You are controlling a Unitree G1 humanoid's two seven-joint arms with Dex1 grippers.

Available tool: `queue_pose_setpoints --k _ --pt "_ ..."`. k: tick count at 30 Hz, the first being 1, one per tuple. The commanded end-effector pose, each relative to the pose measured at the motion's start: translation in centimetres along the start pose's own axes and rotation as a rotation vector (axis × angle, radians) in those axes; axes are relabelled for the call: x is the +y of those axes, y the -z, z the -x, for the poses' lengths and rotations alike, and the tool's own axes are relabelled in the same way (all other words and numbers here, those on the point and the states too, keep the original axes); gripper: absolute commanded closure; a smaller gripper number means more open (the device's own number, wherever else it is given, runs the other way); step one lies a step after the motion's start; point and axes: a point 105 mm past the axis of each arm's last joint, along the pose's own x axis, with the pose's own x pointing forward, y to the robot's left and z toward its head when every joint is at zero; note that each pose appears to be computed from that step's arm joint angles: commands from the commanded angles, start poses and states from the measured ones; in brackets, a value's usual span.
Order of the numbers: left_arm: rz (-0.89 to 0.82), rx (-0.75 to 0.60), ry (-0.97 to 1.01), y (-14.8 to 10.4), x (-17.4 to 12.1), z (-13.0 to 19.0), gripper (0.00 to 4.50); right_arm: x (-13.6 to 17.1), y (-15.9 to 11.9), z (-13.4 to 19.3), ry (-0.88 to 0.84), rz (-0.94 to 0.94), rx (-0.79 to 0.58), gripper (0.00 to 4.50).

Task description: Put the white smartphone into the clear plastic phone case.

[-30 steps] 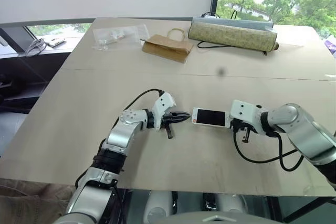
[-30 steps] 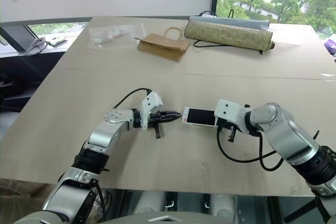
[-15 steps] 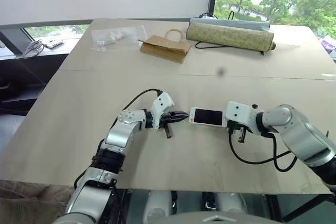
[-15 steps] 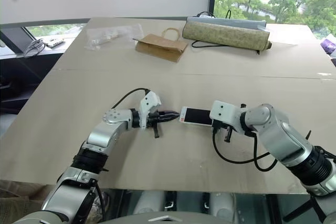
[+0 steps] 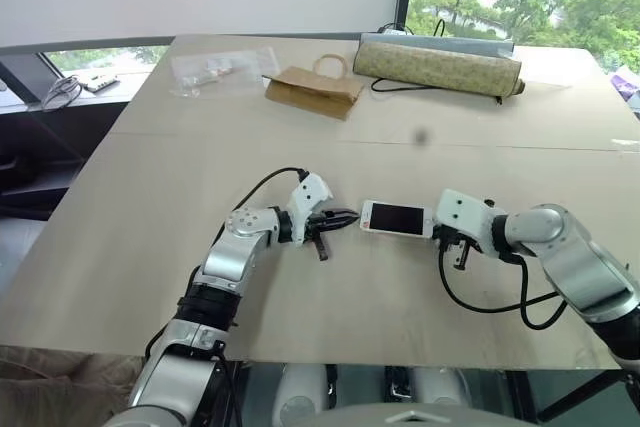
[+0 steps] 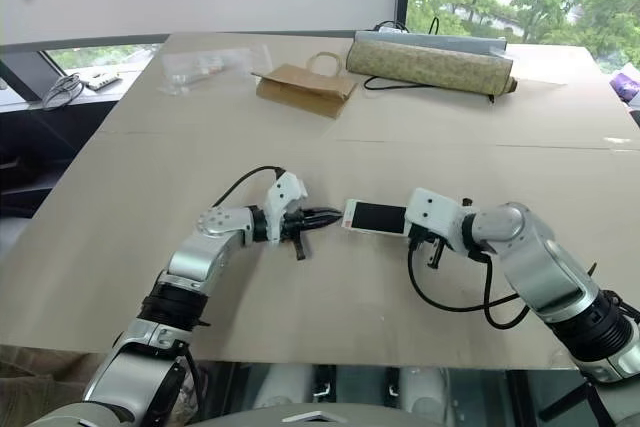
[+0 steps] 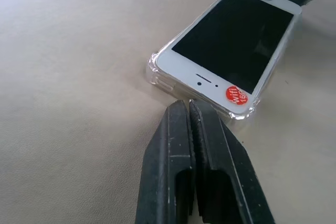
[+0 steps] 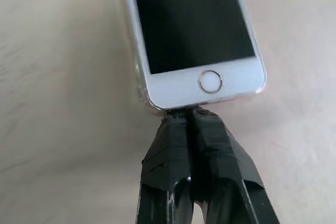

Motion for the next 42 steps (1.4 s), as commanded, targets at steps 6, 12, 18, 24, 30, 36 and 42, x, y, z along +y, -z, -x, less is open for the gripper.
queue_pose_setpoints --k 6,12,18,24,30,36,42 --pt "0.013 -0.157 0.099 -4.0 -1.4 3.1 4.39 -1.6 0.2 3.7 0.067 -0.094 -0.060 4.50" --pt "0.006 -0.169 0.223 -6.3 -3.3 1.3 4.39 -2.1 -1.5 4.4 0.077 -0.138 -0.227 4.50" --pt "0.002 -0.069 0.180 -5.5 -2.3 -2.5 4.39 -2.2 -2.3 4.4 0.084 -0.130 -0.299 4.50" --pt "-0.049 0.029 0.166 -3.2 -1.7 -4.2 4.39 -2.0 -2.6 3.9 0.089 -0.148 -0.334 4.50" --pt "-0.072 0.062 0.160 -2.3 -1.5 -4.5 4.39 -1.4 -2.7 3.3 0.069 -0.141 -0.335 4.50" --pt "-0.075 0.061 0.155 -2.2 -1.6 -4.8 4.39 -1.3 -2.6 1.1 0.029 -0.153 -0.299 4.50" --pt "-0.076 0.060 0.147 -2.0 -1.8 -4.9 4.39 -1.4 -1.5 -1.0 -0.011 -0.155 -0.209 4.50"
